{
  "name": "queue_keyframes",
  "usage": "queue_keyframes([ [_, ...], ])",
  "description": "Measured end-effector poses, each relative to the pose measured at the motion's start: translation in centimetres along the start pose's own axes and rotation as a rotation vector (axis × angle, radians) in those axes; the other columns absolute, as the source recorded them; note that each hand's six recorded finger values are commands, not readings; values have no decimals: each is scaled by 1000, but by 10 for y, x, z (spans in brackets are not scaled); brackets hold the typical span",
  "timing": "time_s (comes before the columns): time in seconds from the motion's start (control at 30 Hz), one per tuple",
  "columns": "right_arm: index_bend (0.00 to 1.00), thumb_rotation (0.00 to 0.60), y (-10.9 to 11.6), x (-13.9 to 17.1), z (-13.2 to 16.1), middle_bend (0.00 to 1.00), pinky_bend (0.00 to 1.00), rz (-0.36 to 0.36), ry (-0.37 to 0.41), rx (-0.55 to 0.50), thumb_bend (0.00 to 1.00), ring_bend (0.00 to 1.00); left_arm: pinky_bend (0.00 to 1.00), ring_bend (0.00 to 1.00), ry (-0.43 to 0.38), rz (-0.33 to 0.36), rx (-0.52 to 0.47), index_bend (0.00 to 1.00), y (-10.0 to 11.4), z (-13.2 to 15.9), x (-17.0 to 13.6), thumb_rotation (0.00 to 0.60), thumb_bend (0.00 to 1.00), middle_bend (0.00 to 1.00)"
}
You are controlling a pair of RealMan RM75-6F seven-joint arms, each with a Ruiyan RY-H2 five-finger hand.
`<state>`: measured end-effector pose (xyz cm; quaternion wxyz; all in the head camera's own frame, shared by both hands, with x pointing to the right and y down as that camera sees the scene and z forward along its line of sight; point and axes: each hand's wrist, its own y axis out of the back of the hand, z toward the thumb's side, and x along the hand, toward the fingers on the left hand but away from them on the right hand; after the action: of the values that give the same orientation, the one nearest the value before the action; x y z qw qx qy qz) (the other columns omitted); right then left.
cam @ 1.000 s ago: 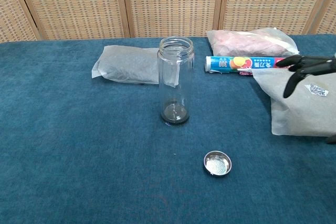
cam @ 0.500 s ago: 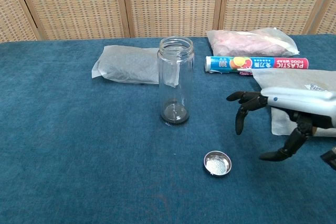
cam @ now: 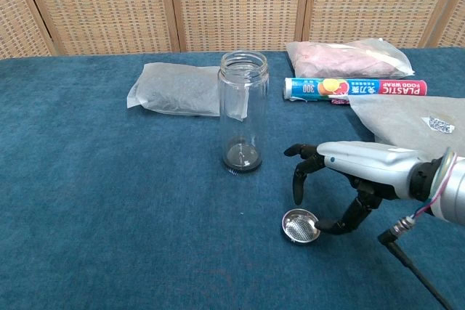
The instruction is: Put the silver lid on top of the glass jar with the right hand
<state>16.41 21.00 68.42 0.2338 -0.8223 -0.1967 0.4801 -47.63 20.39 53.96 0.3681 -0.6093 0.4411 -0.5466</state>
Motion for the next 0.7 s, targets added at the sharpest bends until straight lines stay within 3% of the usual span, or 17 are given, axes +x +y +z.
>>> queue_keyframes([
  [0.7,502,600,-17,-12,7,0,0,25,-28,51,535,0,0,0,9,1,-16,0,3,-4,1,600,0,0],
])
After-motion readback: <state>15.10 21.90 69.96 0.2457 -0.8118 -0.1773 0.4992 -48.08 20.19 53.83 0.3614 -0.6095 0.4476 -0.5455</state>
